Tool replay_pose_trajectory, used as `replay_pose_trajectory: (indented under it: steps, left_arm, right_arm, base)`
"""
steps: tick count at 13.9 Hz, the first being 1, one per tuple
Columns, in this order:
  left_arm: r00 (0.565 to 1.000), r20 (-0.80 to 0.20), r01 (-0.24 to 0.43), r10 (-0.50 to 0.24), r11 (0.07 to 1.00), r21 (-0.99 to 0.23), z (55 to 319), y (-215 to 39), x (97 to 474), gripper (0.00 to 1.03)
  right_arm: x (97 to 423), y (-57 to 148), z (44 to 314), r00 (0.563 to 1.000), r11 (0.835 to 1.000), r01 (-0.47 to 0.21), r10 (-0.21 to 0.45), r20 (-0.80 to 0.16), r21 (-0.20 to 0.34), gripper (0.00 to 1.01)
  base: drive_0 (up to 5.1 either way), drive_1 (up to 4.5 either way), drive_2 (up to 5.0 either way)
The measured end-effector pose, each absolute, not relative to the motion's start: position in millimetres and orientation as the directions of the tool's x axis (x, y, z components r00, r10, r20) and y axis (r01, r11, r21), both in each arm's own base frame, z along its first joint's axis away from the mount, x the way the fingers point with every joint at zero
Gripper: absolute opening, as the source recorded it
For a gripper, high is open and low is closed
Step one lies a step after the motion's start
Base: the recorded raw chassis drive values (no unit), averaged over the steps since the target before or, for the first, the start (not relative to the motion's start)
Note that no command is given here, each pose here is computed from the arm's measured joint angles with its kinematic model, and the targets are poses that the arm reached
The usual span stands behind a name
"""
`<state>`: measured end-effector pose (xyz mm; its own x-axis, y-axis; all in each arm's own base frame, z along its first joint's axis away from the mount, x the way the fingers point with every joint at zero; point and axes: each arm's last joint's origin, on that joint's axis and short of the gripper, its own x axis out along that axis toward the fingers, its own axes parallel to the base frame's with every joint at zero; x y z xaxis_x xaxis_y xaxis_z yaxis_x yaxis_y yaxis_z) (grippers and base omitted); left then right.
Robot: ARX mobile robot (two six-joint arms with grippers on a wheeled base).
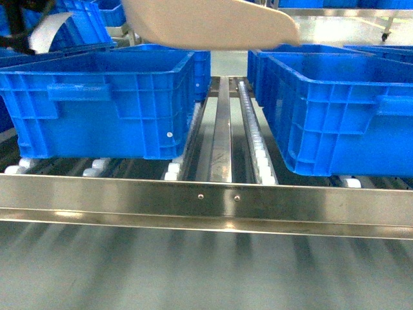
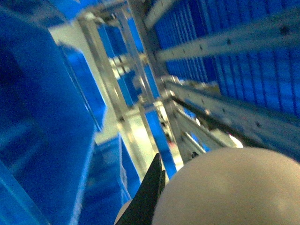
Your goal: Place part in tray to right shelf
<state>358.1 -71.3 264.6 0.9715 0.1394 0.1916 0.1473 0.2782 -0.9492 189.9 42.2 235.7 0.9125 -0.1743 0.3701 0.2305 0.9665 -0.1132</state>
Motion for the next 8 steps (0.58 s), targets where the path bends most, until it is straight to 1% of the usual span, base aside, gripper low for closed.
replay_pose_trajectory:
  steps: [1, 2, 3, 4, 5, 6, 7, 8]
  left_arm:
    - [0.946, 0.154, 0.057, 0.286, 0.321, -0.945, 274.4, -53.6, 363.3, 0.12]
    - [0.885, 0.119, -0.071, 0.451, 0.384, -0.921, 284.4, -36.3, 369.7, 0.12]
    - [0.817, 0.127, -0.151, 0.563, 0.421, -0.894, 293.0, -27.1, 373.6, 0.12]
    - [0.754, 0.156, -0.216, 0.638, 0.465, -0.859, 305.4, -24.5, 376.3, 0.12]
    - [0.715, 0.200, -0.240, 0.670, 0.503, -0.831, 318.2, -27.6, 376.1, 0.12]
    - [0.703, 0.231, -0.262, 0.672, 0.548, -0.795, 326.2, -31.8, 375.1, 0.12]
    - [0.704, 0.237, -0.291, 0.670, 0.576, -0.764, 327.8, -33.6, 375.5, 0.12]
    - [0.706, 0.236, -0.301, 0.668, 0.585, -0.753, 327.4, -34.3, 375.7, 0.12]
  right_arm:
    - [189.9, 42.2, 235.7, 0.913, 0.966, 0.231, -0.174, 0.370, -0.114, 0.98]
    - [189.9, 42.2, 235.7, 0.912, 0.967, 0.230, -0.174, 0.370, -0.113, 0.98]
    - [189.9, 42.2, 235.7, 0.913, 0.966, 0.231, -0.174, 0.370, -0.113, 0.98]
    - [189.8, 42.2, 235.7, 0.912, 0.966, 0.231, -0.174, 0.370, -0.113, 0.98]
    - [189.8, 42.2, 235.7, 0.912, 0.966, 0.231, -0.174, 0.370, -0.113, 0.98]
    - [189.8, 42.2, 235.7, 0.912, 0.966, 0.231, -0.174, 0.370, -0.113, 0.98]
    - [189.8, 42.2, 235.7, 0.912, 0.966, 0.231, -0.174, 0.370, -0.113, 0.98]
    - [189.9, 42.2, 235.7, 0.913, 0.966, 0.231, -0.174, 0.370, -0.113, 0.98]
  base:
    - [0.0, 0.00, 0.0]
    - [0.0, 0.00, 0.0]
    - [0.0, 0.00, 0.0]
    - [0.0, 0.00, 0.0]
    - [0.0, 0.00, 0.0]
    - [0.0, 0.00, 0.0]
    - [0.0, 0.00, 0.0]
    - [0.0, 0.00, 0.0]
